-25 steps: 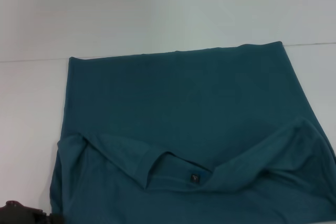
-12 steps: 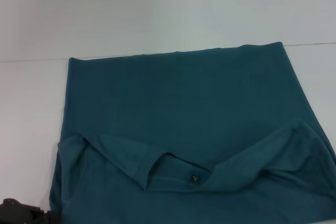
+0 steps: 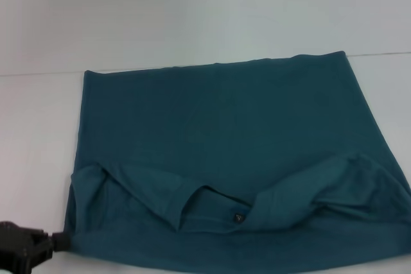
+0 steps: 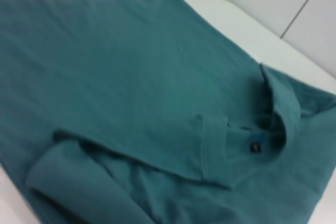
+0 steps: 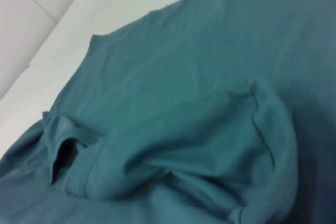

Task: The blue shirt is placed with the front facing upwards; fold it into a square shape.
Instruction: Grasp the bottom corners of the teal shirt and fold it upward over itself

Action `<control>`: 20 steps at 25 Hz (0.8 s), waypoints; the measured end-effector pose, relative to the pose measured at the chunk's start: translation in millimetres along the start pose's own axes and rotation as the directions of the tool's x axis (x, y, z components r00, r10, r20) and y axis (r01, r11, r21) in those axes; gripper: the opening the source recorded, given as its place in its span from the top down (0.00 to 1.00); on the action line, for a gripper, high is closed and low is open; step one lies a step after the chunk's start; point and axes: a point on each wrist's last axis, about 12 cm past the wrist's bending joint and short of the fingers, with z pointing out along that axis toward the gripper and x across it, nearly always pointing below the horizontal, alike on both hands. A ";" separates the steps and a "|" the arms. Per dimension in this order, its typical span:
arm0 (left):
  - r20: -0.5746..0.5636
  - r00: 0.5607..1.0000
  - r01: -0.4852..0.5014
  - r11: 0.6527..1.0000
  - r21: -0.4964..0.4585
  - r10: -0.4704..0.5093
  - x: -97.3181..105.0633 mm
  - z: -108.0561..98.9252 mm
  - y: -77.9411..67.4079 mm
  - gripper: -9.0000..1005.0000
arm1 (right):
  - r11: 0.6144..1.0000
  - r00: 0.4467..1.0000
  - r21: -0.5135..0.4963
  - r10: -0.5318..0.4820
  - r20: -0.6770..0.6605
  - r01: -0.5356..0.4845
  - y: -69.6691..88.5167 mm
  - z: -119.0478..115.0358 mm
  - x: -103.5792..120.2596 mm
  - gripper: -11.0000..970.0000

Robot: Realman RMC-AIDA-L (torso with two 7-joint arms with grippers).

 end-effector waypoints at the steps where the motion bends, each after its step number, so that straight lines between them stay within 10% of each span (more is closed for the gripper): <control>1: 0.011 1.000 -0.002 1.000 -0.002 0.002 -2.4 0.2 1.1 0.99 | 1.000 1.000 0.000 -0.005 0.006 0.005 0.0 1.6 -3.0 0.95; 20: 0.228 0.973 -0.019 0.997 -0.074 0.035 -78.4 8.9 27.8 0.99 | 0.994 0.983 0.052 -0.102 0.152 0.095 1.6 37.3 -79.9 0.95</control>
